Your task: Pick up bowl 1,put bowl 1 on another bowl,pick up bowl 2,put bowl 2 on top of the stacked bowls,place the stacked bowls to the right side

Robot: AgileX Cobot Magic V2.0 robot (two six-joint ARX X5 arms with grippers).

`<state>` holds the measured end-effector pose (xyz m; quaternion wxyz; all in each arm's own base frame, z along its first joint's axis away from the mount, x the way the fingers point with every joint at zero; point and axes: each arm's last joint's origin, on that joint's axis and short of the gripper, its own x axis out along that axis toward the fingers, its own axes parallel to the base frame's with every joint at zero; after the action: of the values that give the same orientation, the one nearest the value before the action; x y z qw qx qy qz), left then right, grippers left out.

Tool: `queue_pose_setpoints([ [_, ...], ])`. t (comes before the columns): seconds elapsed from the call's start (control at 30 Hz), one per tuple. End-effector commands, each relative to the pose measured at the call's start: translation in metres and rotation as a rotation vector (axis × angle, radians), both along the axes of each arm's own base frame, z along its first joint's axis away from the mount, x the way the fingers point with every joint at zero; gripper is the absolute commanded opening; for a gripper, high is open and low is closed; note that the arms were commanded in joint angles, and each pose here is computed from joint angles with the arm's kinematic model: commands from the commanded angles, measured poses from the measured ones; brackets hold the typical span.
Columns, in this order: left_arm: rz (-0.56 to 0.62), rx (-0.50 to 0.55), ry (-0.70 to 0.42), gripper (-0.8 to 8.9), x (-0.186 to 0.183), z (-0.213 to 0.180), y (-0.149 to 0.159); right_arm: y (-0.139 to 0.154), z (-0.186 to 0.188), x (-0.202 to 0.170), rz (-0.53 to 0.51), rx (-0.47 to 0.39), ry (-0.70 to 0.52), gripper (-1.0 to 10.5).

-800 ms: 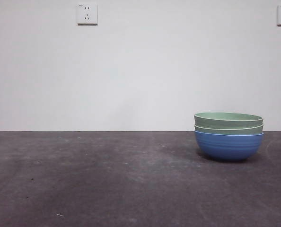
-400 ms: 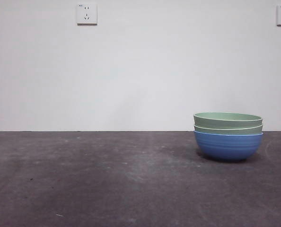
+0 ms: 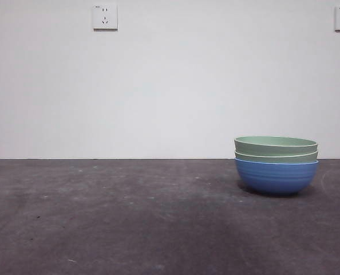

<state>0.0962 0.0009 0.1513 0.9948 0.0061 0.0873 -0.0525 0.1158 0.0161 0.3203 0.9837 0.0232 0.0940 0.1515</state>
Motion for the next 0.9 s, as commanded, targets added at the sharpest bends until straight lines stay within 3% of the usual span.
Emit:
queue_pose_setpoints([
  [0.03,0.007,-0.009,0.011,-0.03,0.000,-0.004,0.000,-0.004,-0.033,-0.007,-0.043,0.020,-0.044,0.0],
  [0.33,0.007,-0.010,0.011,-0.03,0.000,-0.004,0.000,-0.009,-0.101,-0.018,-0.169,0.006,-0.092,0.0],
  [0.63,0.007,-0.009,0.011,-0.03,0.000,-0.004,0.000,-0.009,-0.145,-0.021,-0.173,0.016,-0.080,0.0],
  [0.9,0.007,-0.009,0.011,-0.03,0.000,-0.004,0.000,-0.009,-0.161,-0.021,-0.176,0.034,-0.048,0.0],
])
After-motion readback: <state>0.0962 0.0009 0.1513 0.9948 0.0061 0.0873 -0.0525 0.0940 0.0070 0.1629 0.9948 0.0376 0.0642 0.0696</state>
